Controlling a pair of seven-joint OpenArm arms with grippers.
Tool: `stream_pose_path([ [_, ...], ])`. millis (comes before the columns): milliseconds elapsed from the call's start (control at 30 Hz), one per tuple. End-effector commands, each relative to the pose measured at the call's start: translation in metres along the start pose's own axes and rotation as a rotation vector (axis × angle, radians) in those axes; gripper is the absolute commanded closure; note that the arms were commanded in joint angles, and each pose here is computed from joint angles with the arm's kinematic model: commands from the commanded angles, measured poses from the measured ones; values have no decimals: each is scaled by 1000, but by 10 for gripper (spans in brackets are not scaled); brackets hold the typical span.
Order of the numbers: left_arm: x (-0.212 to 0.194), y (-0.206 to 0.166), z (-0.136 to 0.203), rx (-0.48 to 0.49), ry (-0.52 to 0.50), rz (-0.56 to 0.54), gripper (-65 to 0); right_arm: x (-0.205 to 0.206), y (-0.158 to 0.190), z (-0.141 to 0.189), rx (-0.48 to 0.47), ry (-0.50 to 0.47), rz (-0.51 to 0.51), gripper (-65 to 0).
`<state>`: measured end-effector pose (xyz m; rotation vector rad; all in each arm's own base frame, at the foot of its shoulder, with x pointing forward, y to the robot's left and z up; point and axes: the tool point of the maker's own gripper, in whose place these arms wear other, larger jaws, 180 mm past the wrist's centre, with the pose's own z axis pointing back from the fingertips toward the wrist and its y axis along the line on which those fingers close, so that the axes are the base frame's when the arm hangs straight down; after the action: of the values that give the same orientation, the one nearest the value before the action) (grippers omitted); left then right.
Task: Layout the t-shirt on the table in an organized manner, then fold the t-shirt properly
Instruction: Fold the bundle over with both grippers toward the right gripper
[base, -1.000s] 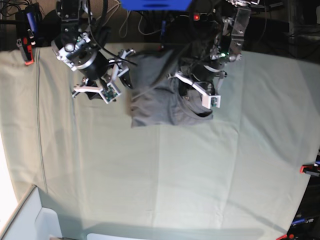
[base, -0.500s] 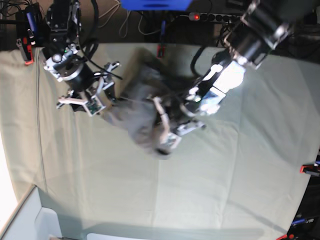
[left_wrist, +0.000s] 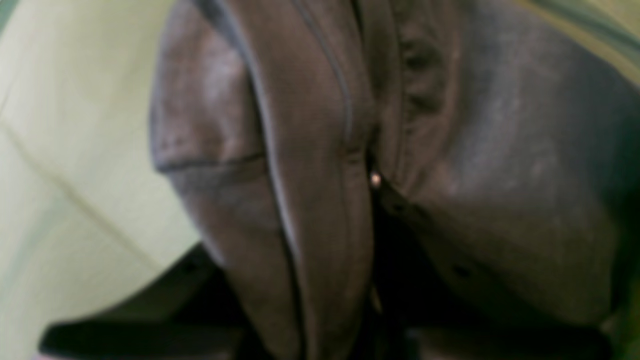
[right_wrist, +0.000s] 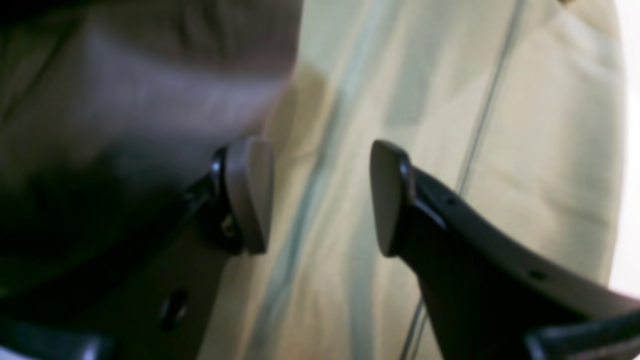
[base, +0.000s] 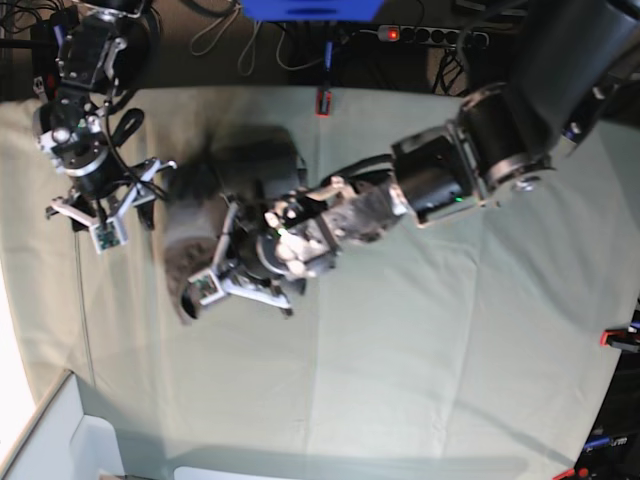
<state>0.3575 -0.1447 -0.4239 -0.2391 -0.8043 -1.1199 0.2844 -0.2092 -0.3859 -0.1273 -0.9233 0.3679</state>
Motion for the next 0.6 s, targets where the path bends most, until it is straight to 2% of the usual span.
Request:
stream_pose_path([
  [0,23,6,-1,14,-41,-18,-1,14,-9,2,-11,-50,-1,-285],
  [100,24,2,-9,22,-20,-44,-2,8,-27,7,-62,-40,-26,-285],
  [200,29,-2,-16,51,-4,-133,-17,6,-32,9,-74,-40,-34,-285],
  [300,33,-1,-16,75,-7,-204,-81,4,-32,9,-75,-36,-33,-285],
  [567,31,1,-15,114,3,-307,-303,-2,-34,12,-81,-21,-38,-285],
])
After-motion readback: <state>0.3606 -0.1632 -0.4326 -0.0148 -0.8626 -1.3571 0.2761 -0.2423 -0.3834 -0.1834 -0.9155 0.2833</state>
